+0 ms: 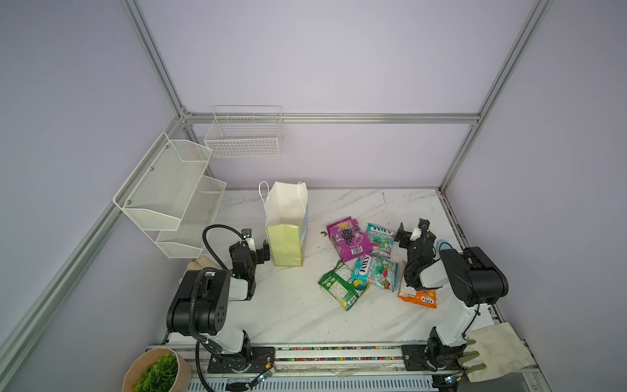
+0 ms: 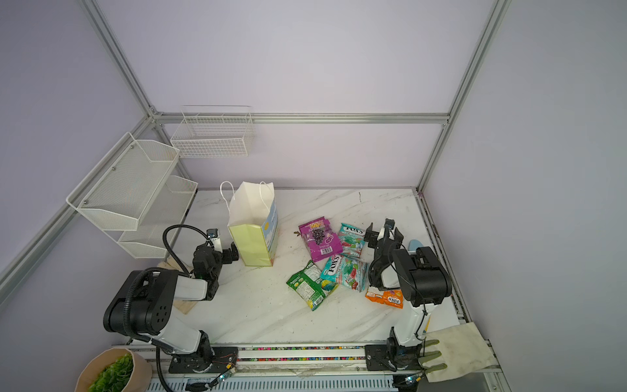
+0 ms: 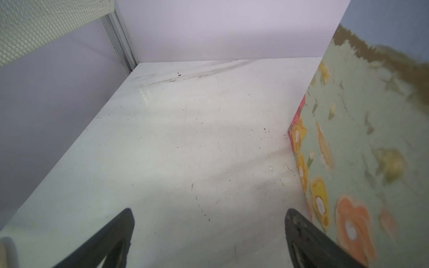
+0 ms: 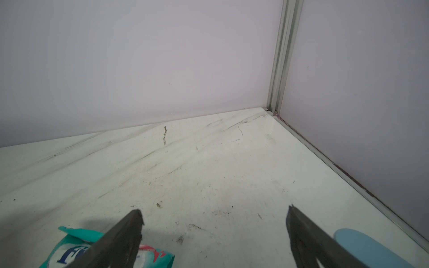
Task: Place the snacks into the paper bag
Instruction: Pick up the snack at the center of the table.
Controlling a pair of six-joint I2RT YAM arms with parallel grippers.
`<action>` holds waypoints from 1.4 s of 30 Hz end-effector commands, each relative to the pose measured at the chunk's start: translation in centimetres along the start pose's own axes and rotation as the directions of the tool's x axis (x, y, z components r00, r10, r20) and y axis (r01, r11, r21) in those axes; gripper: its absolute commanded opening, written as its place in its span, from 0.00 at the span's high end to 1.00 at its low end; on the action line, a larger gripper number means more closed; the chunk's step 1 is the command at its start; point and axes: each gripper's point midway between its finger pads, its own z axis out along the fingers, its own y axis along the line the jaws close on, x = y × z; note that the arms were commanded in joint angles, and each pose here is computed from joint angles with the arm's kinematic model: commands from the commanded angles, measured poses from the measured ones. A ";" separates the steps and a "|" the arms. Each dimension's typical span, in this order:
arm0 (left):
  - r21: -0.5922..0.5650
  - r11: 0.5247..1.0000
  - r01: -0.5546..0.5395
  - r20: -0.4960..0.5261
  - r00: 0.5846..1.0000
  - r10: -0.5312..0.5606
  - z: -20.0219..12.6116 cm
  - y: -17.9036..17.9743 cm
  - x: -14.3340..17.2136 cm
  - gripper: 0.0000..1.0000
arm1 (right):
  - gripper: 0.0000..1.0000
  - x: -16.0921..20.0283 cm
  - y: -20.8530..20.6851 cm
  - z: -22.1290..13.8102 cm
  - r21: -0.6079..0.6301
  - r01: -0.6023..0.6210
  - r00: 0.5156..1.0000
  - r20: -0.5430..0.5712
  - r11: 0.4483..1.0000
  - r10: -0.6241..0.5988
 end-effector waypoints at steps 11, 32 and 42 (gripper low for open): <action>0.004 1.000 0.017 0.082 0.997 -0.018 0.2 0.0 -2.7 0.00 | 0.03 -1.4 -0.1 -0.1 -0.003 -0.006 0.999 0.040 1.000 0.007; 0.026 1.000 0.010 0.104 0.994 -0.013 -0.6 0.1 -4.1 0.00 | 0.03 -1.8 -0.5 -0.3 0.018 -0.012 0.998 0.055 1.000 0.011; -0.196 0.972 0.132 -0.137 0.977 -0.161 -2.8 3.2 -9.9 0.00 | 0.03 -14.2 0.9 -2.2 -0.032 0.015 0.982 0.187 0.999 -0.008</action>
